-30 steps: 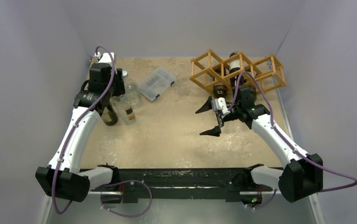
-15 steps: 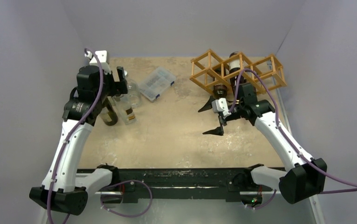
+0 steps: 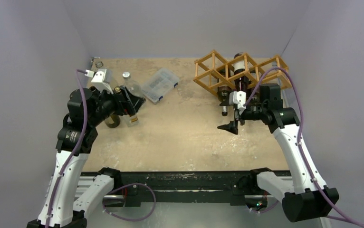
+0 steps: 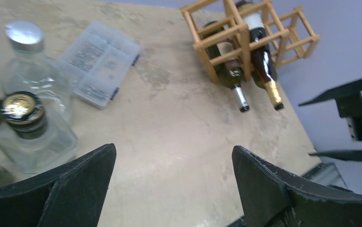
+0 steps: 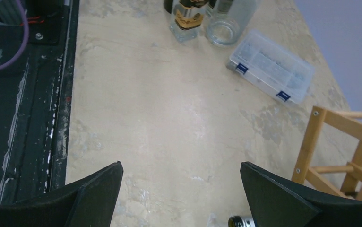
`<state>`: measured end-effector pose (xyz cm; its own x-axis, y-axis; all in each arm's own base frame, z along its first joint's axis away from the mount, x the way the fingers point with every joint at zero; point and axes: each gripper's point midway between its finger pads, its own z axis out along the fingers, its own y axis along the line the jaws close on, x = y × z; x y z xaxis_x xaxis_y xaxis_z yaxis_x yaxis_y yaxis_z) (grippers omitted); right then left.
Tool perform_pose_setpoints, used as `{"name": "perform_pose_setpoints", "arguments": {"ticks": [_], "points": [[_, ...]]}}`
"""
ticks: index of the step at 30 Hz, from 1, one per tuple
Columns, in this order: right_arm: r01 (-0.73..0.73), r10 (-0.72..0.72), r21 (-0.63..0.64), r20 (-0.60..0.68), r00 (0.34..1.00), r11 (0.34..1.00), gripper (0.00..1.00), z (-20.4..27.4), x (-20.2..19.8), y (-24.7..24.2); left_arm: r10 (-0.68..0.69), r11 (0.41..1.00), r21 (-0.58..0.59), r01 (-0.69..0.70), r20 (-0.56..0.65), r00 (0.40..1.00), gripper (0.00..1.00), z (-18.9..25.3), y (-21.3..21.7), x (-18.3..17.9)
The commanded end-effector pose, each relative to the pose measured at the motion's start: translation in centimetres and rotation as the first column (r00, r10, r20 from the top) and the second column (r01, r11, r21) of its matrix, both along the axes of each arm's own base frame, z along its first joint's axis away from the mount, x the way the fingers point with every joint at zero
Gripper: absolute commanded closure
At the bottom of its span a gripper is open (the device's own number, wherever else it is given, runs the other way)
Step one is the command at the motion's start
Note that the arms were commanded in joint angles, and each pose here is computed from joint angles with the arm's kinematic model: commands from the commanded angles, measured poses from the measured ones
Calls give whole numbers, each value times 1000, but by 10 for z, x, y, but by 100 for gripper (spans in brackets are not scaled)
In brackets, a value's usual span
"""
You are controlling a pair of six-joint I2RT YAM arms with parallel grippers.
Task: Take the wine bottle off the wine rack
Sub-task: Place the wine bottle at the center of the board.
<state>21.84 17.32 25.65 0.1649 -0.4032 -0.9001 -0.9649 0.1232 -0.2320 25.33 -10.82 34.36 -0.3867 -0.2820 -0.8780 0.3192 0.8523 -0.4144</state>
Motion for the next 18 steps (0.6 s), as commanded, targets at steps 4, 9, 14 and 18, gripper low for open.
{"name": "perform_pose_setpoints", "arguments": {"ticks": [4, 9, 14, 18], "points": [[266, -261, 87, -69, 963, 960, 1, 32, 26, -31, -282, 955, -91, 282, 7, 959, 7, 3, -67, -38], [452, -438, 141, -120, 891, 881, 1, 40, 49, -64, -337, 937, -100, 333, -22, 941, 7, -17, -97, -42], [706, -672, 162, -222, 706, 689, 1, 32, 79, -109, -370, 921, -151, 359, -52, 928, 1, -35, -122, -40], [793, -742, 173, -281, 608, 584, 1, 20, 89, -135, -383, 916, -165, 367, -80, 920, 0, -52, -138, -39]]}}
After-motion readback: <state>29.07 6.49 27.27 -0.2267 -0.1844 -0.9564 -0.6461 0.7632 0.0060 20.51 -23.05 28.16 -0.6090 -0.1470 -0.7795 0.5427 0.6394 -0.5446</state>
